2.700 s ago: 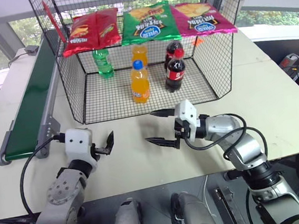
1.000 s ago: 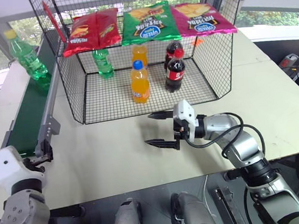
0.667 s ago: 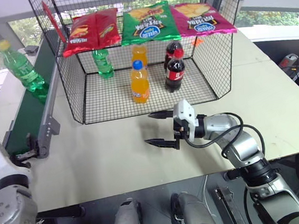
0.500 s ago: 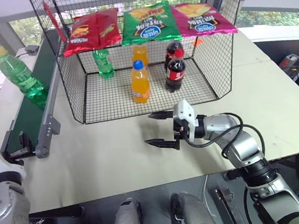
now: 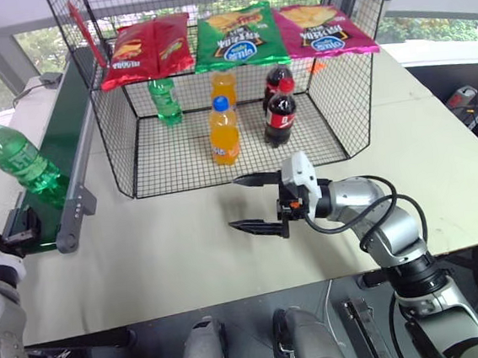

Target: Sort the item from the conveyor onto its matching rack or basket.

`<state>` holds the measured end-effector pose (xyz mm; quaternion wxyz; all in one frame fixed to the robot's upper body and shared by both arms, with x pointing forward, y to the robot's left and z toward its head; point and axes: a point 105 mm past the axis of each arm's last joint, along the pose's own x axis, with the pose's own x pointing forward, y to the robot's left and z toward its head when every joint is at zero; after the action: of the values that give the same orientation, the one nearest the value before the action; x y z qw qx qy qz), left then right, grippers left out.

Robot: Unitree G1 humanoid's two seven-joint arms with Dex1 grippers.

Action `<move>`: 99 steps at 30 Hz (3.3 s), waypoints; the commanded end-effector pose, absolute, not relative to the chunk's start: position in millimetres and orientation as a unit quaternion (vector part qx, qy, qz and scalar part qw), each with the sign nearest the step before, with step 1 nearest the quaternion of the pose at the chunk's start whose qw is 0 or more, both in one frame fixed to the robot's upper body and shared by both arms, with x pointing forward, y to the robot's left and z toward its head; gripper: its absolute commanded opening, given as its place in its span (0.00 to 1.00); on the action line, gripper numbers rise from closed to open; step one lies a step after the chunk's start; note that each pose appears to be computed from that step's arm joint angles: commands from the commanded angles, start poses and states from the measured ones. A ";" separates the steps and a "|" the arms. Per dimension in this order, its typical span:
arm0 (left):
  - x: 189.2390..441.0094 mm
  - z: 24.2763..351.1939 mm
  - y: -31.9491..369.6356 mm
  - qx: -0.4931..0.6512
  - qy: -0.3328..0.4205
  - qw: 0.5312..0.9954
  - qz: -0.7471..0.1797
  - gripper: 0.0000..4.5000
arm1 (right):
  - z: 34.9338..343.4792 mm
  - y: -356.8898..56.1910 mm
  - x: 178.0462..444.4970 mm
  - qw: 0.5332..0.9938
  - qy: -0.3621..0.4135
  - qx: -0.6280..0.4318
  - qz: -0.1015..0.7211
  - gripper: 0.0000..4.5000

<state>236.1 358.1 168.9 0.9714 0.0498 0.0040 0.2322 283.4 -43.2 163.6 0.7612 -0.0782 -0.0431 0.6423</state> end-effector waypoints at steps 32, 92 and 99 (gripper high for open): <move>248.4 220.8 313.0 0.068 -0.085 0.986 0.125 0.62 | 177.8 -44.0 279.5 0.763 -0.061 -0.091 0.637 1.00; 398.5 183.7 149.1 0.031 -0.084 0.995 -0.050 0.99 | 144.5 -63.8 326.9 0.852 0.025 -0.163 0.496 1.00; 387.8 200.3 149.2 0.046 -0.107 0.992 -0.051 0.99 | 144.4 -61.2 325.7 0.850 0.023 -0.161 0.502 1.00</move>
<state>392.9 149.5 182.2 0.9951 0.0367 -0.0763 -0.0506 329.0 -66.8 130.4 0.8544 -0.1578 0.0517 0.4924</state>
